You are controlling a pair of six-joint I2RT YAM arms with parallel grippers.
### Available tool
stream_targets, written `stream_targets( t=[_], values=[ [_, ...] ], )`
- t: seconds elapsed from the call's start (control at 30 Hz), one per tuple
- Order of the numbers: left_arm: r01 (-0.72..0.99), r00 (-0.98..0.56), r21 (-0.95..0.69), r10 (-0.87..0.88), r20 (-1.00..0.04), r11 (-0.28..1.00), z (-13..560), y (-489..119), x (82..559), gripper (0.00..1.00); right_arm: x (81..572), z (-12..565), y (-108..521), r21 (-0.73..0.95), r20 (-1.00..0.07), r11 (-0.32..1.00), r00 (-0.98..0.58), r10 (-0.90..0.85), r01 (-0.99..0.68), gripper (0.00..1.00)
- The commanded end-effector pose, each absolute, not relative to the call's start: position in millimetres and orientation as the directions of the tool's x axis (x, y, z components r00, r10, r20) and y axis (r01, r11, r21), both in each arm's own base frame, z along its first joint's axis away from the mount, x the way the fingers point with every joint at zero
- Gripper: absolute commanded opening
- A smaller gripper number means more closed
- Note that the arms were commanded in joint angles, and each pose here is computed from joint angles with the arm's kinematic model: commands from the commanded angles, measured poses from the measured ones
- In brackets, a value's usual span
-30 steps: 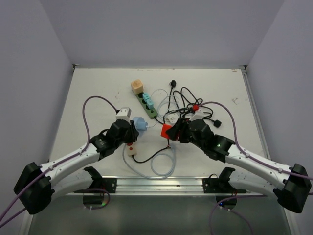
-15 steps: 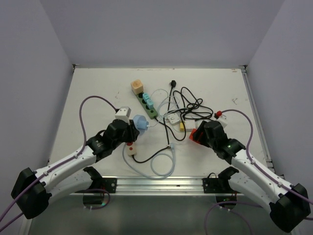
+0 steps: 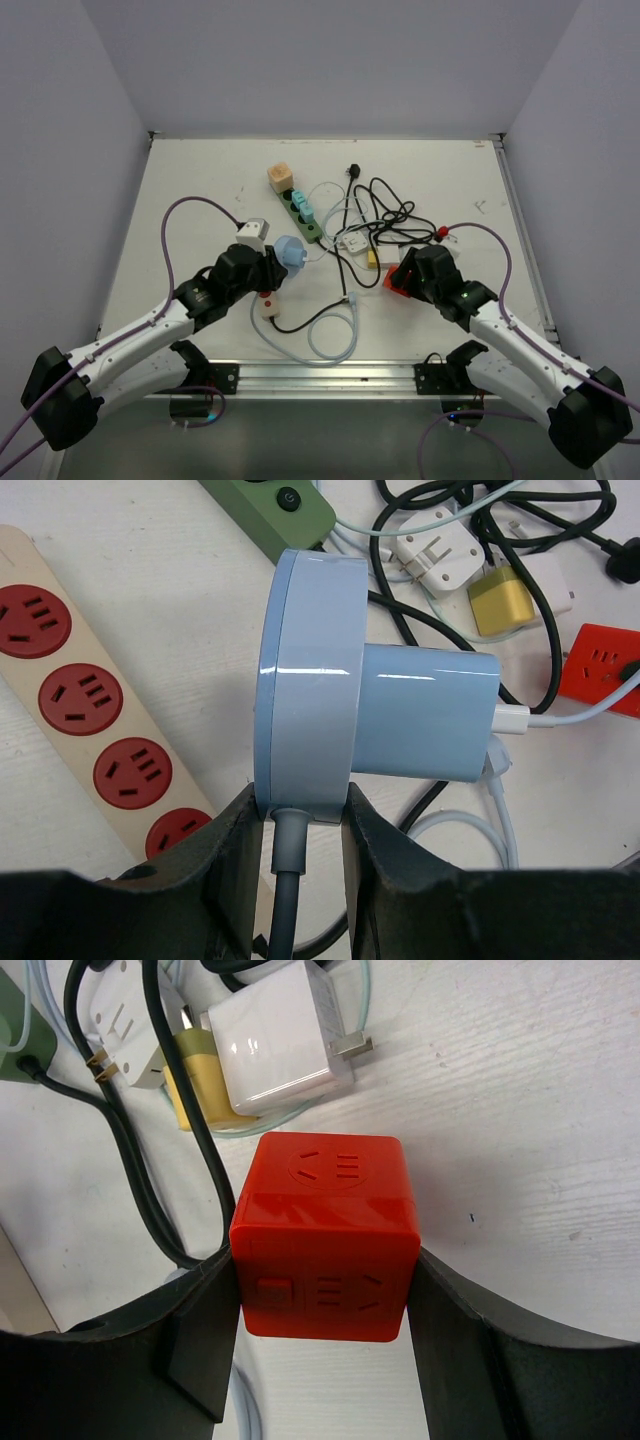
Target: Pull the plug off the socket
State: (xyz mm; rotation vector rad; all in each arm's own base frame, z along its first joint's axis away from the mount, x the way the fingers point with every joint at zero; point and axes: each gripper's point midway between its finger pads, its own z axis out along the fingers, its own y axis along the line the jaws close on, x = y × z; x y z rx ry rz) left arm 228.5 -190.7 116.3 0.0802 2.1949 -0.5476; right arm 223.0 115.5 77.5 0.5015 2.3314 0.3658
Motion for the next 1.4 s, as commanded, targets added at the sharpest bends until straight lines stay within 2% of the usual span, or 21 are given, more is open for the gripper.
stream_targets(
  t=[0.0,0.13,0.17,0.73,0.93,1.03,1.2,1.37],
  values=[
    [0.315,-0.563,-0.398,-0.168,-0.809,0.862,155.4,-204.8,237.7,0.0,239.2,98.9,129.7,0.471,-0.609,0.859,-0.632,0.48,0.199,0.39],
    [0.331,-0.578,-0.428,-0.177,-0.796,0.841,154.8,-209.9,232.8,0.0,240.2,100.9,134.6,0.491,-0.606,0.853,-0.633,0.482,0.18,0.43],
    [0.335,-0.585,-0.435,-0.178,-0.791,0.836,150.9,-210.3,230.2,0.0,240.6,101.5,134.5,0.489,-0.607,0.854,-0.633,0.48,0.179,0.48],
    [0.35,-0.606,-0.469,-0.185,-0.773,0.811,154.8,-215.8,223.7,0.0,241.6,122.7,135.9,0.494,-0.622,0.856,-0.628,0.468,0.15,0.8],
    [0.354,-0.613,-0.477,-0.186,-0.768,0.804,154.6,-218.2,222.5,0.0,238.8,145.7,133.3,0.519,-0.641,0.845,-0.596,0.483,0.126,0.79],
    [0.357,-0.61,-0.484,-0.193,-0.768,0.799,156.5,-220.5,223.7,0.0,235.9,168.2,143.6,0.569,-0.648,0.821,-0.59,0.481,0.045,0.79],
    [0.362,-0.616,-0.502,-0.203,-0.761,0.786,155.9,-229.3,226.9,0.0,231.8,215.8,187.6,0.728,-0.626,0.656,-0.584,0.517,-0.199,0.77],
    [0.372,-0.621,-0.517,-0.207,-0.756,0.771,157.6,-240.9,229.0,0.0,222.9,216.9,225.9,0.807,-0.546,0.522,-0.688,0.479,-0.277,0.77]
  ],
)
